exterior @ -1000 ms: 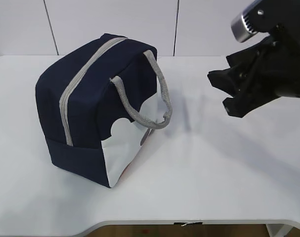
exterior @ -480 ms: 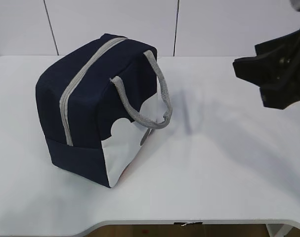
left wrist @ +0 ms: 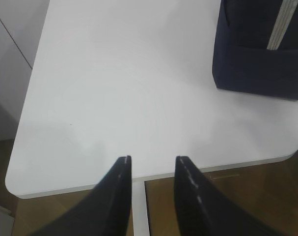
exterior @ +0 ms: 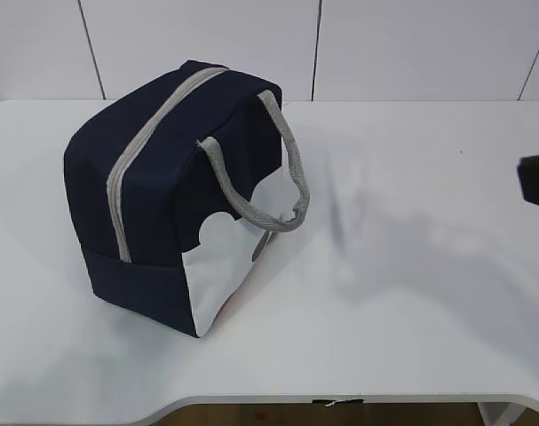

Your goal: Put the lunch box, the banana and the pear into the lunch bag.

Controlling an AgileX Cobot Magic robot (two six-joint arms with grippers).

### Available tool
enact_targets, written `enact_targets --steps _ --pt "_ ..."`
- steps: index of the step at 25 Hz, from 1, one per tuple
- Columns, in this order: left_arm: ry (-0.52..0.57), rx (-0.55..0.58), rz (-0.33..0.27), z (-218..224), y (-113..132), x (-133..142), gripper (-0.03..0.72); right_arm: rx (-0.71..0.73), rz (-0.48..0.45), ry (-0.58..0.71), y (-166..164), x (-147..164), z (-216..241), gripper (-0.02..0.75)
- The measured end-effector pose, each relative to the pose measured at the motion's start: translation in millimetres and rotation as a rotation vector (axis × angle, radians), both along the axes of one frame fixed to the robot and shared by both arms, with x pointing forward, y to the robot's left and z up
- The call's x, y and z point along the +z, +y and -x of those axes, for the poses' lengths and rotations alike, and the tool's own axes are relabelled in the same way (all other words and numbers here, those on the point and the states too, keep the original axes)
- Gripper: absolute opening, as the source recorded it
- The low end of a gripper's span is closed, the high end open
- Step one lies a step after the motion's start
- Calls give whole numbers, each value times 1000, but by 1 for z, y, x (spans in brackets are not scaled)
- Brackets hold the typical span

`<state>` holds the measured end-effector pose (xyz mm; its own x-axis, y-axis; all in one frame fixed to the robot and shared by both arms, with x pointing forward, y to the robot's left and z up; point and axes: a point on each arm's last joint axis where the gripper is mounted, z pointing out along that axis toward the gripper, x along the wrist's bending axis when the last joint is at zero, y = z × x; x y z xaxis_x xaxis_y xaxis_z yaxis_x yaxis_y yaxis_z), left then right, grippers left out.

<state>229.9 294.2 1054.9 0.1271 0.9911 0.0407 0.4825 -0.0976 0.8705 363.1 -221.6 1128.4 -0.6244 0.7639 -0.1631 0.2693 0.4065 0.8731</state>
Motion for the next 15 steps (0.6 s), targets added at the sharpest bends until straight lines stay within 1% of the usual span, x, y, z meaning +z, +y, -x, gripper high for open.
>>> enact_targets --steps 4,7,11,15 --pt "0 0 0 0 0 0 226 10 41 9 -12 -6 20 378" --pt "0 0 0 0 0 0 226 11 47 -1 -20 -15 35 378" --pt "0 0 0 0 0 0 226 -29 21 -9 -31 -25 51 379" --pt "0 0 0 0 0 0 226 -96 -13 -27 -46 -27 69 378"
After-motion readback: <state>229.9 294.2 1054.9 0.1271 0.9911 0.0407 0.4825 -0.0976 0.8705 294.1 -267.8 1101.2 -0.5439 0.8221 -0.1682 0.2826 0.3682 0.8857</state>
